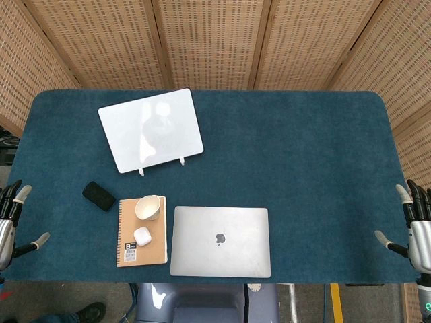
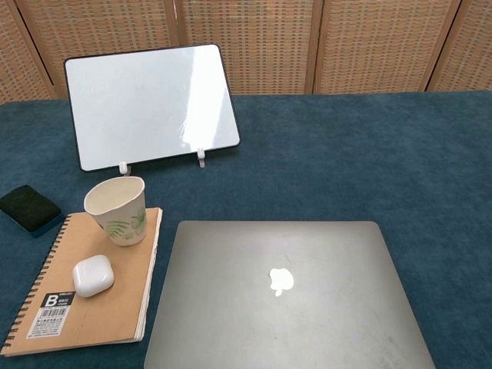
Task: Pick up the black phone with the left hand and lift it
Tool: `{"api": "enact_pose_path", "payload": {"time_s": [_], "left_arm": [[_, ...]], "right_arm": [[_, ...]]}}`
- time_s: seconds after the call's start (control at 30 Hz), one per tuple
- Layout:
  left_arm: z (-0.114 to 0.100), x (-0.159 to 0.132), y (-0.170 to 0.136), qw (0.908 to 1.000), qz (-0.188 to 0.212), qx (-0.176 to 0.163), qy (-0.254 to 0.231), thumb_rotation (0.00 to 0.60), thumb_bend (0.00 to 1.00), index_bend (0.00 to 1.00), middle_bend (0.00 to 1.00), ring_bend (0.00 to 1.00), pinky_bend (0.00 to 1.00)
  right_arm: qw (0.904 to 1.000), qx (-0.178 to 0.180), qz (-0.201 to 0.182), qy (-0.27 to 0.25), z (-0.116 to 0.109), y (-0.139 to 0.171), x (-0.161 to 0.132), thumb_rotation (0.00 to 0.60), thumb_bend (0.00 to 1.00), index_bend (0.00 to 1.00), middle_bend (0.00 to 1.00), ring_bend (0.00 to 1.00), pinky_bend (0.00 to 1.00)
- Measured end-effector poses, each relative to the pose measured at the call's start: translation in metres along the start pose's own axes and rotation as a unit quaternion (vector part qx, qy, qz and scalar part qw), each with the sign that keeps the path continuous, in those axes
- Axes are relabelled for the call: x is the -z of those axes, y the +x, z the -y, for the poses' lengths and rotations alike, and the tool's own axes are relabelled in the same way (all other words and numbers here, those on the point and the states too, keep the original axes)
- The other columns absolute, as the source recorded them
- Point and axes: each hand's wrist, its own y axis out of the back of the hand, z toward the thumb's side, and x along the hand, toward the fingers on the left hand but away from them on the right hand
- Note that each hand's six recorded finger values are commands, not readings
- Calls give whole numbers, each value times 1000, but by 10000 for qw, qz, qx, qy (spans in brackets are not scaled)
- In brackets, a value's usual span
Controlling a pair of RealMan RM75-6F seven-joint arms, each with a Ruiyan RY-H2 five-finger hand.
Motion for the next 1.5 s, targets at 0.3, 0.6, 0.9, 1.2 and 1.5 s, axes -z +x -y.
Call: {"api": "enact_pose_path", "payload": {"time_s": [0.3,0.6,0.9,1.2,1.5], "left_arm": [[4,-1,5,9999,80,95,62,600,0,0,0,0,0],[20,24,47,9983,369,406,183,600,0,0,0,0,0],[50,47,107,9864,954,1117,735,600,0,144,18,0,0],[96,30,127,9664,1400,1661,1374,600,0,198,47,19,10],[118,3,136,9602,1620,1799,1390,600,0,214,49,23,21]], "right_arm": [[9999,-61,44,-75,1,-1,2,600,0,0,0,0,0],[9998,-86,143,-149,-1,-3,7,600,0,0,0,0,0],[9997,-177,144,-25,6,-4,2,600,0,0,0,0,0],[9993,-276,246,-10,10,-7,6,600,0,0,0,0,0],[9991,-315,279,-65,9,-8,9,600,0,0,0,0,0]]}}
